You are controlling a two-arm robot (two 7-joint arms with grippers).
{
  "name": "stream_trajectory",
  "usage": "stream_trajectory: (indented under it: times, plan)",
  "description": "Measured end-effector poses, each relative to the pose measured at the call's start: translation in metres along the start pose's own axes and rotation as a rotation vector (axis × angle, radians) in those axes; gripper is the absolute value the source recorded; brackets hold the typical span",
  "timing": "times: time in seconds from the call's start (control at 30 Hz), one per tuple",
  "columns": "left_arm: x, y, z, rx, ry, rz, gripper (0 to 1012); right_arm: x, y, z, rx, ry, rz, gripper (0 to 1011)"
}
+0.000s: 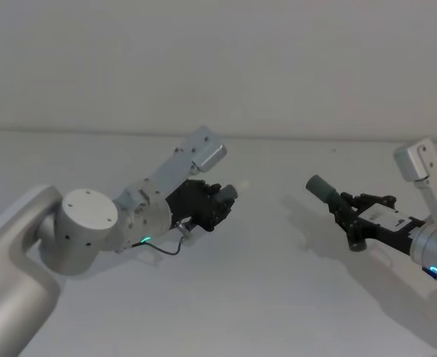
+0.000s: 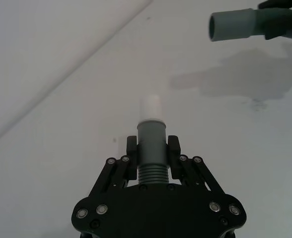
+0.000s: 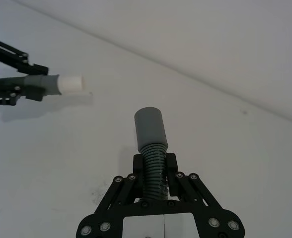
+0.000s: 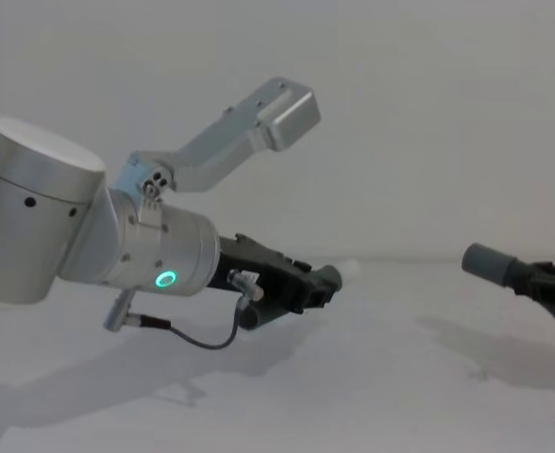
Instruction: Use both hands to pick up one end of the pipe from the table, align the ends, and insert them.
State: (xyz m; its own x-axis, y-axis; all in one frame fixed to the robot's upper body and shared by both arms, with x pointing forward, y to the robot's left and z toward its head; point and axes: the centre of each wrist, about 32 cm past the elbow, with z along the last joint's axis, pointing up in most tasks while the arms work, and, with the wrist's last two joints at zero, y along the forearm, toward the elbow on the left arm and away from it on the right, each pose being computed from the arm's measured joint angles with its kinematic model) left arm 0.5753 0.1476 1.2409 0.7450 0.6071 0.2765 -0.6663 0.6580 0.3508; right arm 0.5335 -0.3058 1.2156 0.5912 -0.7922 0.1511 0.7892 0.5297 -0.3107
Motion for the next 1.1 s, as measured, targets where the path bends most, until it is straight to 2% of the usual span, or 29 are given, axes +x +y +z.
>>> stream_trajectory:
  times: [0.1,0.13,0.2,0.23,0.37,0.53,0.63,0.83,1.1]
  plan:
    - [0.004,0.003,0.001,-0.02,-0.024,-0.025,346,0.003,-0.004,0.001,0.02,-0.024,0.019,265]
    - [0.004,0.003,0.001,-0.02,-0.024,-0.025,346,0.004,-0.005,0.001,0.025,-0.031,0.025,265]
    - [0.0084,0.0064,0.0019,-0.035,-0.049,-0.05,346,0.009,-0.009,0.002,0.037,-0.054,0.044,265]
    - [0.0084,0.0064,0.0019,-0.035,-0.049,-0.05,346,0.01,-0.011,0.002,0.042,-0.062,0.053,265]
    - [0.0156,0.0118,0.0025,-0.051,-0.089,-0.085,346,0.019,-0.019,0.002,0.058,-0.107,0.1,265]
    - [0.0202,0.0148,0.0032,-0.062,-0.119,-0.11,346,0.027,-0.027,0.004,0.069,-0.147,0.156,265]
    - [0.0243,0.0171,0.0045,-0.073,-0.151,-0.134,346,0.032,-0.03,0.005,0.077,-0.173,0.193,265]
    - [0.029,0.0186,0.0066,-0.093,-0.199,-0.174,346,0.042,-0.036,0.011,0.083,-0.222,0.28,264]
    - [0.031,0.0186,0.0093,-0.12,-0.249,-0.225,346,0.049,-0.036,0.021,0.094,-0.274,0.39,265]
